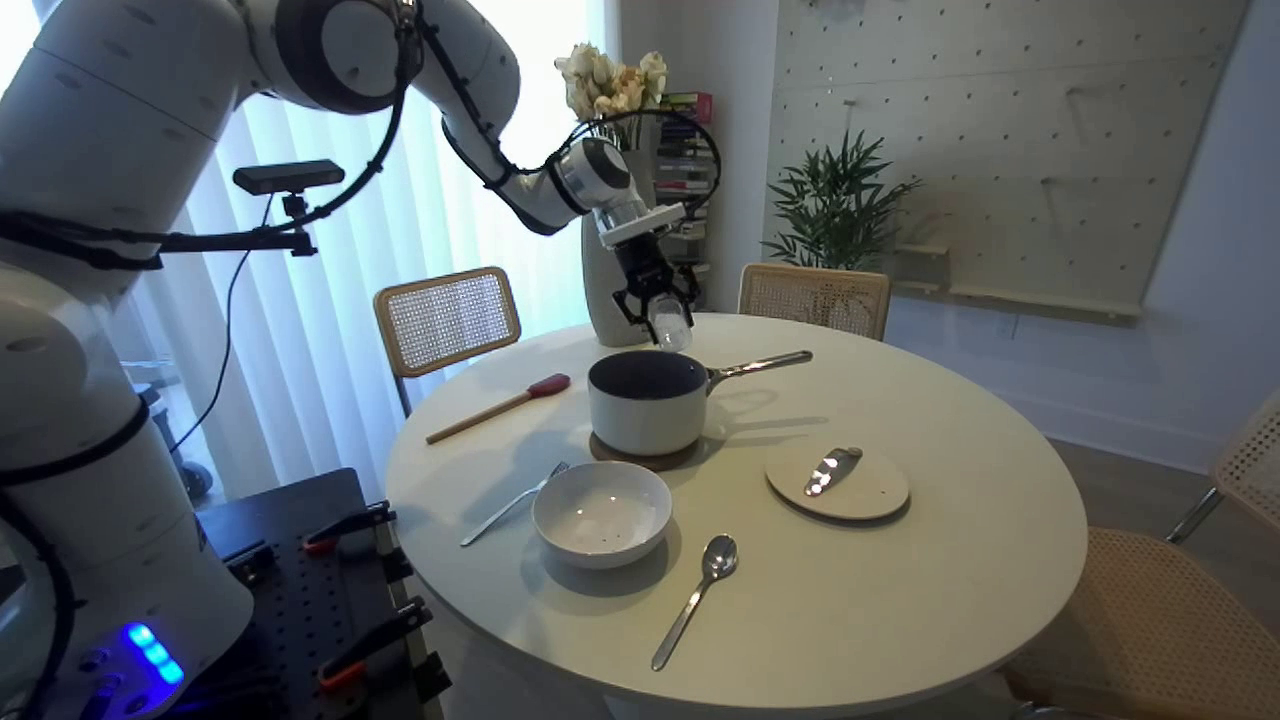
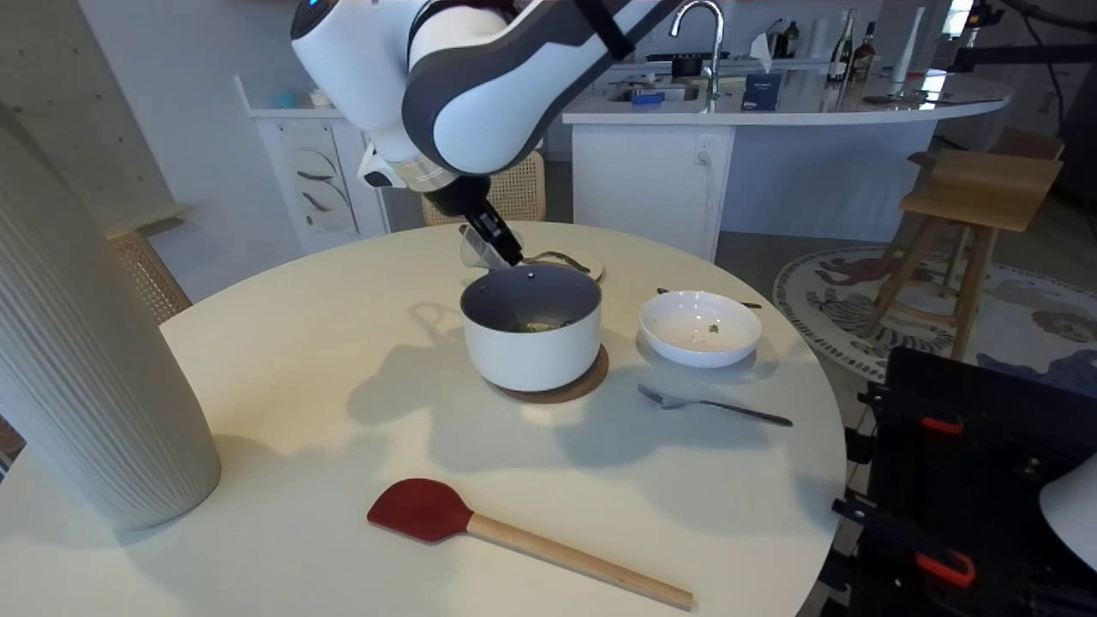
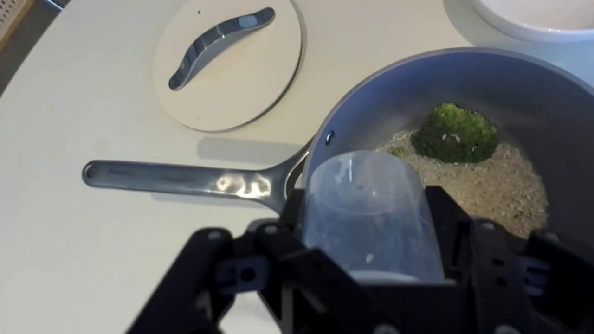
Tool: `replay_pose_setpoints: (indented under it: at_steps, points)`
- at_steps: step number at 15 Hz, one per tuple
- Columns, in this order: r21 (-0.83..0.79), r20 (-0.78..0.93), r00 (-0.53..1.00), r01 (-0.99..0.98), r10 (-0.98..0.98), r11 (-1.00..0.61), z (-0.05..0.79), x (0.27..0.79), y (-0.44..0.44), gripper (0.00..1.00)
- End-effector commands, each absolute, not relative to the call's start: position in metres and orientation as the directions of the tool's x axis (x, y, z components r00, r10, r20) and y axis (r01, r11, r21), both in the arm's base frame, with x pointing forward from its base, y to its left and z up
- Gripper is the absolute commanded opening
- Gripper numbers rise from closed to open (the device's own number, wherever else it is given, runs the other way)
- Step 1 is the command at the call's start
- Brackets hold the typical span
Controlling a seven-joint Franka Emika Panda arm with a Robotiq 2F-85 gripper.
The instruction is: Pour the sugar out of the cup into the white pot
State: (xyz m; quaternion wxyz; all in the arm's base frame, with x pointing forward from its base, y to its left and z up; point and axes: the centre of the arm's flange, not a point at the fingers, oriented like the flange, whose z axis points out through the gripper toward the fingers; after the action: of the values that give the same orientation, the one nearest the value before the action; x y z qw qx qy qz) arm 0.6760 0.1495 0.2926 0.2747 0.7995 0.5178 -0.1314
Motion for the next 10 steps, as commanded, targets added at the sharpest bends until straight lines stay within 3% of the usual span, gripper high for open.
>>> replay_pose_setpoints:
  at_steps: [1, 10]
  points:
    - [0.251, -0.388, 0.397, 0.914, 0.832, -0.319, 0.317, 0.665, 0.134, 0.41]
    - [0.158, -0.16, 0.405, 0.911, 0.9, -0.382, 0.356, 0.642, 0.102, 0.41]
